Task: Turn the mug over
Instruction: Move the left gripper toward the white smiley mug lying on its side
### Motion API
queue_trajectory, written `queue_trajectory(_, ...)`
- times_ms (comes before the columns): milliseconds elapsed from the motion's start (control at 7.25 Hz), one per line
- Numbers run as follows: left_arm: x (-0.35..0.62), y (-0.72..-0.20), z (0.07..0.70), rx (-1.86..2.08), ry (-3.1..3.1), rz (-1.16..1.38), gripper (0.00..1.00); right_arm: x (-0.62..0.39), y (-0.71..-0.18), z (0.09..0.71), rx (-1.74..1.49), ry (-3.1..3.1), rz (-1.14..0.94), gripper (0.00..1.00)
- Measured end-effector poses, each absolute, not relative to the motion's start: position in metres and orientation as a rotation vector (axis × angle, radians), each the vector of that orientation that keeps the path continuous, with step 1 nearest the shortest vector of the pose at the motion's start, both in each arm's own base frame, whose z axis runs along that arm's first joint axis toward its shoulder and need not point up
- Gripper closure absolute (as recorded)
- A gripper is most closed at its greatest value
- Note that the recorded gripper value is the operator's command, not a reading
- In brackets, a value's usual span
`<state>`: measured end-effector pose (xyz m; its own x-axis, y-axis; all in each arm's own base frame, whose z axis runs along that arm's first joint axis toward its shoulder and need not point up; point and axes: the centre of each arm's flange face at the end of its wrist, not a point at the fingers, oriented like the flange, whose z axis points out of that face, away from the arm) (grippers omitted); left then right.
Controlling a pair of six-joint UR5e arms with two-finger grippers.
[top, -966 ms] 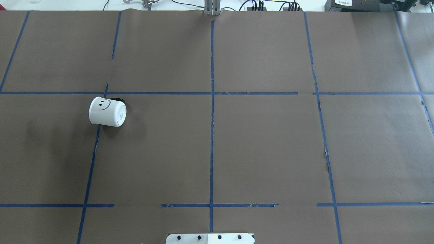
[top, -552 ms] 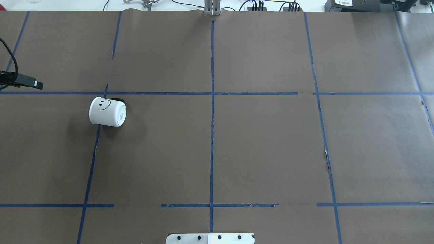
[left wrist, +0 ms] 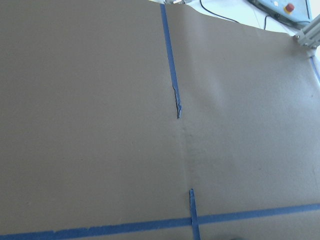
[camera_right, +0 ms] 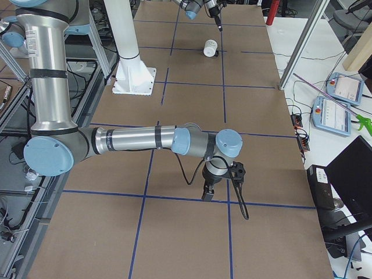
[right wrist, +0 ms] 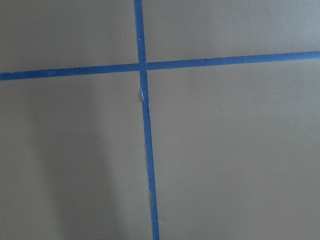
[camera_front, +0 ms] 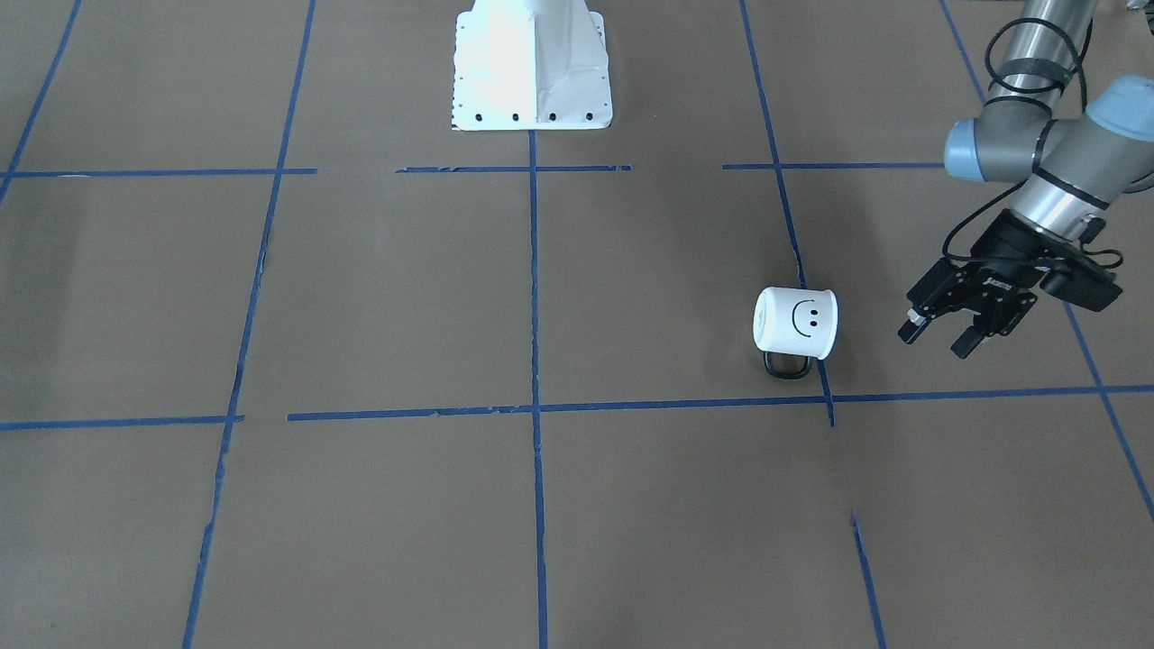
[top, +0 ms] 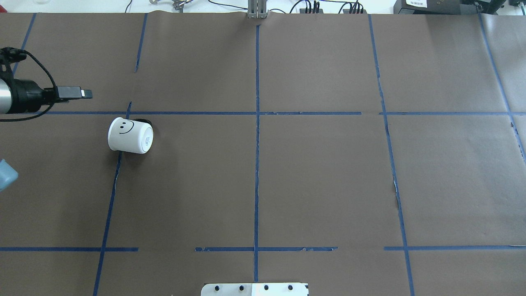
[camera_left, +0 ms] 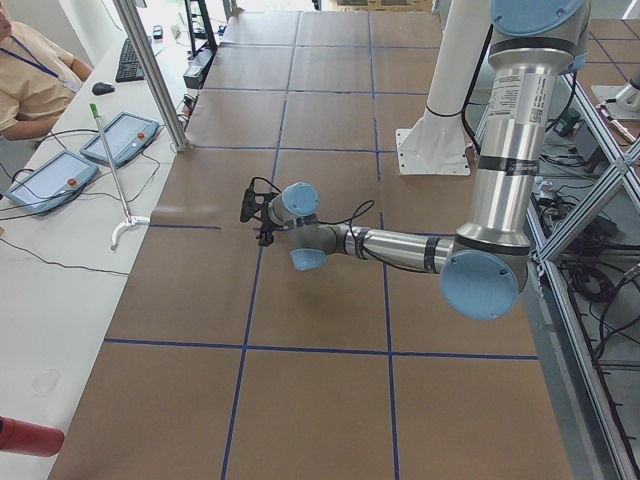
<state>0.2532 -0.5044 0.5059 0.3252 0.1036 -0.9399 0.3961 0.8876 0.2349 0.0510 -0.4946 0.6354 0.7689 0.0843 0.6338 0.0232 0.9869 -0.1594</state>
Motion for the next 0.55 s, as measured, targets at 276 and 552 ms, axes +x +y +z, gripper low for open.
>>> queue_trajectory(276,0.292,-0.472,0.508,0.307,1.423,-0.045,0.00,0.051,-0.495,0.635,-0.162,-0.694,0.033,0.00)
queue_trajectory(552,0.297,-0.466,0.514,0.287,1.470,-0.004,0.00,0.051,-0.495,0.635,-0.162,-0.694,0.033,0.00)
